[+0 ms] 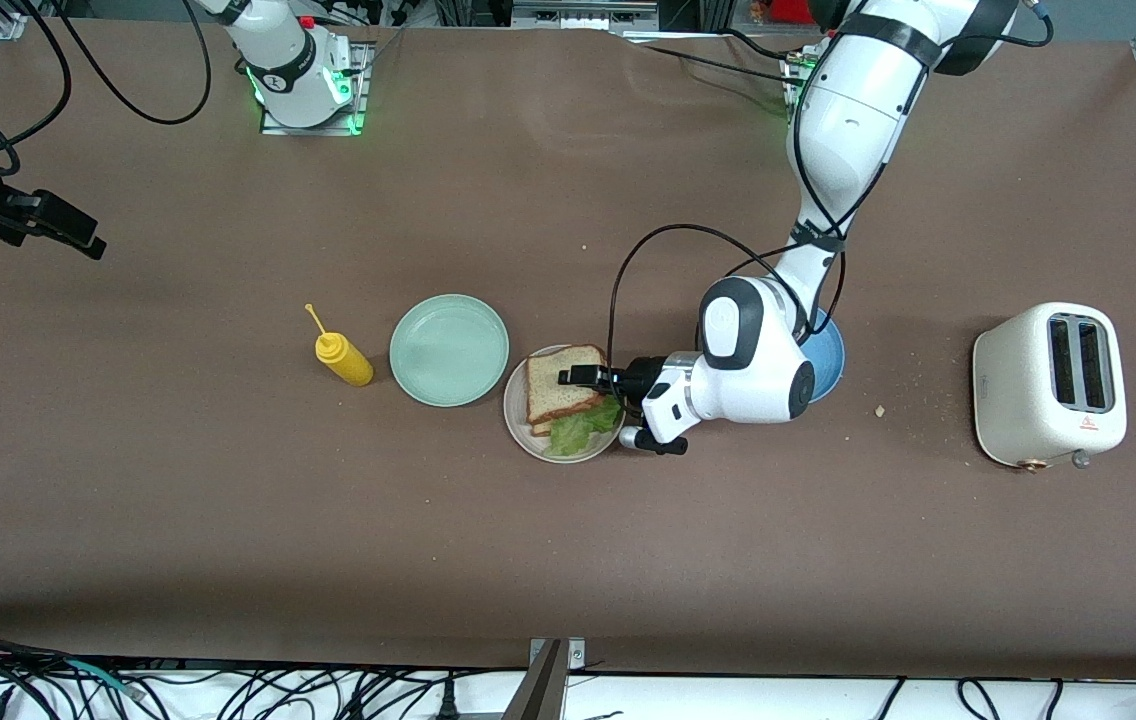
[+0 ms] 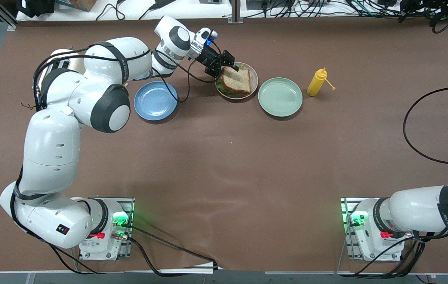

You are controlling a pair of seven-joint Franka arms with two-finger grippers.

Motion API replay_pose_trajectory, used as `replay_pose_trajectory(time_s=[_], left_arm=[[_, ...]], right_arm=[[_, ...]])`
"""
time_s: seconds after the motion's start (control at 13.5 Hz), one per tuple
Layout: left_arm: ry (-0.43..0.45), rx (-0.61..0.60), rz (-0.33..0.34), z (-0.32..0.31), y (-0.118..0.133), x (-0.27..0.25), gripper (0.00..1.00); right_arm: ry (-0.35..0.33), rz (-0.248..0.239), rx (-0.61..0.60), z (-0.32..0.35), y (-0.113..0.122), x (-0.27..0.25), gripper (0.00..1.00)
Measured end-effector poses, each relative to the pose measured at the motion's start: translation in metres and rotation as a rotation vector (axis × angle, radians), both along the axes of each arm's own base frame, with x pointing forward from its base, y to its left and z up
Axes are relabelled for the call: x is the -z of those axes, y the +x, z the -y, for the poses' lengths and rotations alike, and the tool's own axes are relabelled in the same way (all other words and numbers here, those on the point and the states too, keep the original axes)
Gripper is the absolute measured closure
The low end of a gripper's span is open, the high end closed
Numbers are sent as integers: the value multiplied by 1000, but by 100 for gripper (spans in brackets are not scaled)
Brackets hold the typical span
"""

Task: Make sandwich in beige plate with both arms
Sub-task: 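Lay the second toast slice on the lettuce with the left gripper, then open the left gripper and draw it back toward the toaster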

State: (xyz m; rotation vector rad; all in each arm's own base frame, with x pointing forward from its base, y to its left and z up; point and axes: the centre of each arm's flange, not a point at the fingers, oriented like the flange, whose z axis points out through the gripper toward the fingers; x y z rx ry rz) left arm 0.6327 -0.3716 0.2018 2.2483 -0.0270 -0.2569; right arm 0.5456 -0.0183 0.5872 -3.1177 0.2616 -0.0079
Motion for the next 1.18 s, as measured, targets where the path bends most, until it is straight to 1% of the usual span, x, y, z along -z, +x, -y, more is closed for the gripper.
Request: replay_pose_trajectory(time_s=[0.07, 0.15, 0.22, 0.44, 0.74, 0.96, 1.18], left_arm=[[3, -4, 3, -3, 2, 0, 9], [5, -10, 6, -6, 5, -1, 1], [5, -18, 10, -11, 8, -2, 0], [8, -38, 15, -24, 16, -3, 0], [10, -46, 19, -26, 18, -4, 0], [32, -93, 62, -32, 25, -4, 0], [42, -119, 78, -38, 30, -5, 0]], right_arm=[[0, -2, 0, 0, 1, 1, 0], [0, -2, -1, 0, 1, 1, 0], [0, -2, -2, -1, 1, 1, 0], [-1, -1, -7, -3, 1, 1, 0], [-7, 6, -34, -17, 2, -3, 0], [-8, 12, -34, -17, 2, -6, 0], [-8, 11, -35, -17, 2, -5, 0]])
